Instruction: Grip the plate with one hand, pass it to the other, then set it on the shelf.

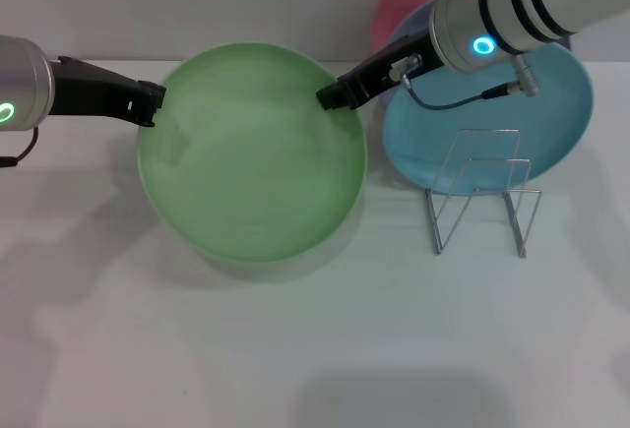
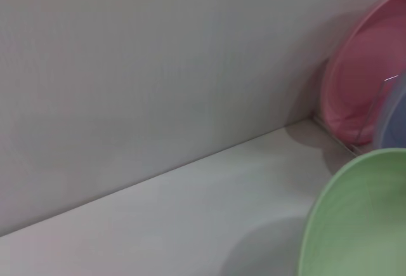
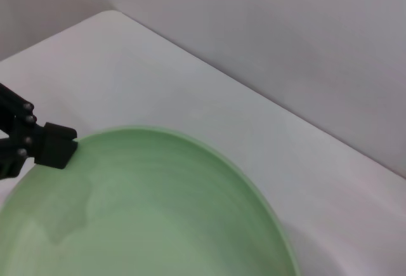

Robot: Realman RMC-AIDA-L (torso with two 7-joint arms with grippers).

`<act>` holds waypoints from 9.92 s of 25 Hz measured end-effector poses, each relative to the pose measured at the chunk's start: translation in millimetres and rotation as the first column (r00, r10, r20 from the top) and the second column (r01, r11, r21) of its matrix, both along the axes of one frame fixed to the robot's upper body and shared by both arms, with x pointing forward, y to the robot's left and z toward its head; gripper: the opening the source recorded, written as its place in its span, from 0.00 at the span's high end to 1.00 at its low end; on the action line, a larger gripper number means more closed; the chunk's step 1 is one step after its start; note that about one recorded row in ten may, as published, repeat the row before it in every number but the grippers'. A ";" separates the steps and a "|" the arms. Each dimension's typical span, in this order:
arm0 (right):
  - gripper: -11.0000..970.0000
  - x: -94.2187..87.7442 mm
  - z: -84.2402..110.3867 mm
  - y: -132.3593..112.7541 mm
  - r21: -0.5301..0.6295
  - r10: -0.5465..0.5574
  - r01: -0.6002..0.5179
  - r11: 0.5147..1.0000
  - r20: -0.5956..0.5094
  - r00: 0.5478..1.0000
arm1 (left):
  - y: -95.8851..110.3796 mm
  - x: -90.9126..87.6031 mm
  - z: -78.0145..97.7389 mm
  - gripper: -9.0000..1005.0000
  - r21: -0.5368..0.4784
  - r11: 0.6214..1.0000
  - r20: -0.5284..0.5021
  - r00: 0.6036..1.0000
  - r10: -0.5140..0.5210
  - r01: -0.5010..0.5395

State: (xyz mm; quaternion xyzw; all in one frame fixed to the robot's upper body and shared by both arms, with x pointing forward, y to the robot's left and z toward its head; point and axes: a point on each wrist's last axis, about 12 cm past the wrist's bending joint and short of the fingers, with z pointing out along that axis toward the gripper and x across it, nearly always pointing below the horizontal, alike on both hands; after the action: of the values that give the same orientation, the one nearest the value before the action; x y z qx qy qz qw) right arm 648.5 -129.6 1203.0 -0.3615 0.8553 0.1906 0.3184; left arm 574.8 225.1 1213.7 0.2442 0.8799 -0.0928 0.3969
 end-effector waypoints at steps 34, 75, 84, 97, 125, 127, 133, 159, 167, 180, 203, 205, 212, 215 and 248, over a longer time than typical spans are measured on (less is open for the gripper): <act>0.95 -19.7 11.1 -6.2 0.011 0.074 -0.077 0.997 0.159 0.984 | 10.2 -7.7 22.0 0.56 -0.041 0.999 0.203 0.979 0.017 -0.009; 0.95 -109.6 -24.5 -174.3 0.340 -0.238 0.025 0.940 0.601 0.763 | 42.4 -3.5 -13.0 0.33 -0.147 0.972 0.364 0.904 0.223 -0.181; 0.95 -120.1 -27.4 -193.0 0.350 -0.251 0.037 0.936 0.590 0.768 | 38.8 -1.2 -15.8 0.33 -0.148 0.974 0.356 0.909 0.216 -0.174; 0.95 -124.5 -35.9 -197.0 0.303 -0.209 0.017 0.953 0.615 0.760 | 33.4 -0.7 -21.3 0.33 -0.142 0.977 0.340 0.919 0.199 -0.159; 0.94 -124.7 -33.4 -205.9 0.210 -0.145 -0.008 0.978 0.704 0.695 | 18.7 0.0 -25.2 0.33 -0.131 0.985 0.325 0.934 0.151 -0.113; 0.94 -124.5 -33.6 -205.8 0.207 -0.143 -0.009 0.978 0.705 0.694 | 18.4 0.1 -25.1 0.33 -0.131 0.985 0.325 0.934 0.150 -0.113; 0.94 -124.7 -35.0 -208.3 0.198 -0.141 -0.002 0.980 0.705 0.695 | 16.2 0.3 -25.0 0.33 -0.132 0.985 0.324 0.935 0.145 -0.107; 0.92 -139.2 -61.3 -215.8 0.226 -0.153 0.005 0.974 0.646 0.748 | 9.4 3.4 -21.4 0.33 -0.127 0.988 0.333 0.935 0.122 -0.083; 0.55 -145.0 -62.6 -222.7 0.243 -0.179 0.026 0.970 0.635 0.752 | 8.3 5.2 -23.3 0.33 -0.123 0.989 0.328 0.938 0.117 -0.080; 0.48 -157.9 -52.6 -231.0 0.388 -0.230 -0.049 0.920 0.637 0.735 | 7.0 7.3 -26.2 0.33 -0.119 0.990 0.319 0.941 0.112 -0.078; 0.42 -129.3 -71.7 -215.0 0.349 -0.162 -0.056 0.936 0.564 0.810 | 10.6 4.8 -29.8 0.33 -0.121 0.988 0.308 0.943 0.124 -0.091; 0.41 -128.3 -73.3 -213.5 0.338 -0.148 -0.061 0.939 0.559 0.816 | 10.7 4.8 -30.1 0.33 -0.121 0.988 0.307 0.944 0.125 -0.091; 0.39 -129.5 -77.2 -212.1 0.308 -0.115 -0.071 0.949 0.546 0.830 | 9.0 5.6 -29.2 0.33 -0.122 0.989 0.309 0.943 0.121 -0.086; 0.38 -131.5 -79.5 -214.3 0.302 -0.121 -0.058 0.952 0.541 0.832 | 8.6 5.9 -28.9 0.33 -0.122 0.989 0.310 0.943 0.120 -0.085; 0.19 -219.6 -129.6 -308.5 0.808 -0.876 0.369 0.459 0.481 0.036 | 62.2 -25.8 -107.6 0.33 -0.268 0.887 0.784 0.450 0.428 -0.376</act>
State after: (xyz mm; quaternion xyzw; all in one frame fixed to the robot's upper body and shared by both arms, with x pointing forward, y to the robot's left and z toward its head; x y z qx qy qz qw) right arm 429.0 -438.1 1073.4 0.1265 0.5332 0.0033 0.8365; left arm 549.0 287.3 1106.1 0.0325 0.6183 0.1047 0.7783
